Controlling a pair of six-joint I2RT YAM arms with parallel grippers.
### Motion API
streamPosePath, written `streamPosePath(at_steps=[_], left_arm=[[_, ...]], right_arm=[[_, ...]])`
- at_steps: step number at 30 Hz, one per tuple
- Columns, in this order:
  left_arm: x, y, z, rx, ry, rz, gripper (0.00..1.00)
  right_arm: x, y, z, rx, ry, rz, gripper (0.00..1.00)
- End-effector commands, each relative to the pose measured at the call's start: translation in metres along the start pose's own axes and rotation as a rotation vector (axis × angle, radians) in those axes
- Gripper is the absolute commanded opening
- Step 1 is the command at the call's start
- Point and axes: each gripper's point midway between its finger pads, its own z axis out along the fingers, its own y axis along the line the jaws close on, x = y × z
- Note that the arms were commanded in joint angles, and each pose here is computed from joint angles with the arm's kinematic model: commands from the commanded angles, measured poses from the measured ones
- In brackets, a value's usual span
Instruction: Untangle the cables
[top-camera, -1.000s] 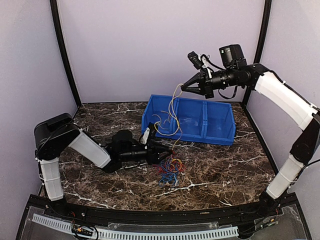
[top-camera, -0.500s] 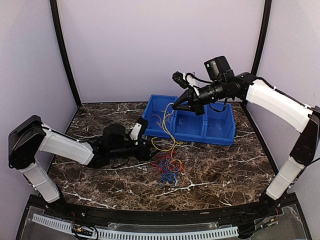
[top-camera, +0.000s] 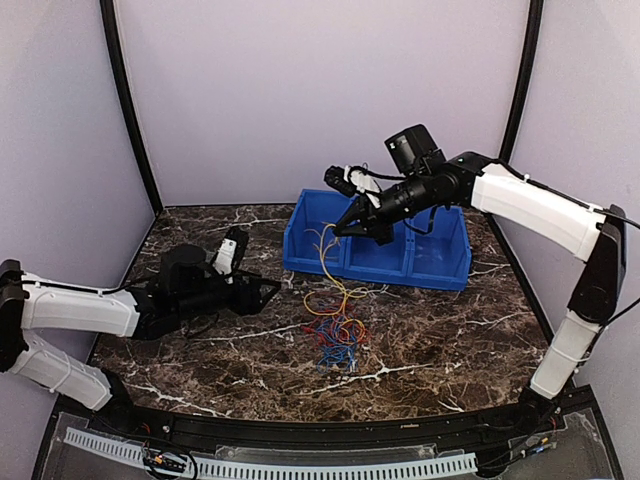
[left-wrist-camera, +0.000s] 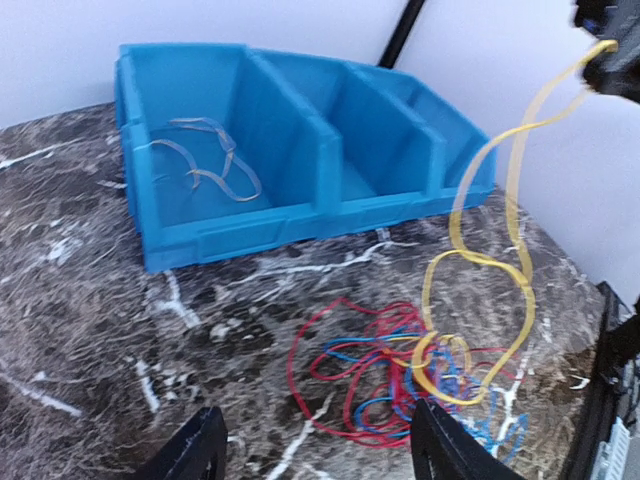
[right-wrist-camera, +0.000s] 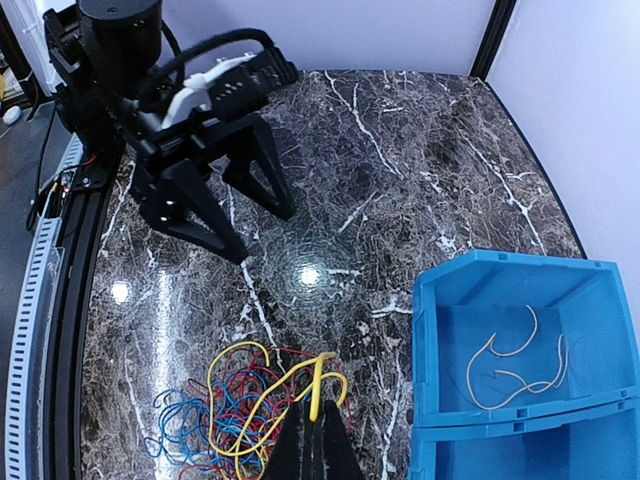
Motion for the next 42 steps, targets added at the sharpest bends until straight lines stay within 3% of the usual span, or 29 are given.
streamPosePath(at_steps=[1, 10, 17, 31, 39, 42], left_arm=[[-0.057, -0.063, -0.027, 0.276, -0.200, 0.068, 0.66], [-0.090, -0.086, 0.004, 0.337, -0.185, 0.056, 0.66], [-0.084, -0.099, 0.034, 0.414, -0.106, -0.033, 0.57], [-0.078, -0.098, 0.044, 0.419, -0.084, -0.081, 0.19], [-0.078, -0.094, 0.038, 0.395, -0.096, -0.086, 0.01], [-0.080, -0.093, 0.034, 0.390, -0.105, -0.082, 0.00]], right_arm=[[-0.010, -0.001, 0.005, 0.012, -0.003, -0.025, 0.00], [-0.020, 0.003, 0.007, -0.004, -0.016, -0.031, 0.00], [-0.026, 0.006, 0.005, 0.001, -0.021, -0.051, 0.00], [-0.027, 0.006, 0.009, -0.004, -0.021, -0.049, 0.00], [-0.027, 0.004, 0.009, 0.004, -0.022, -0.045, 0.00], [-0.023, 0.004, 0.012, 0.004, -0.014, -0.039, 0.00]])
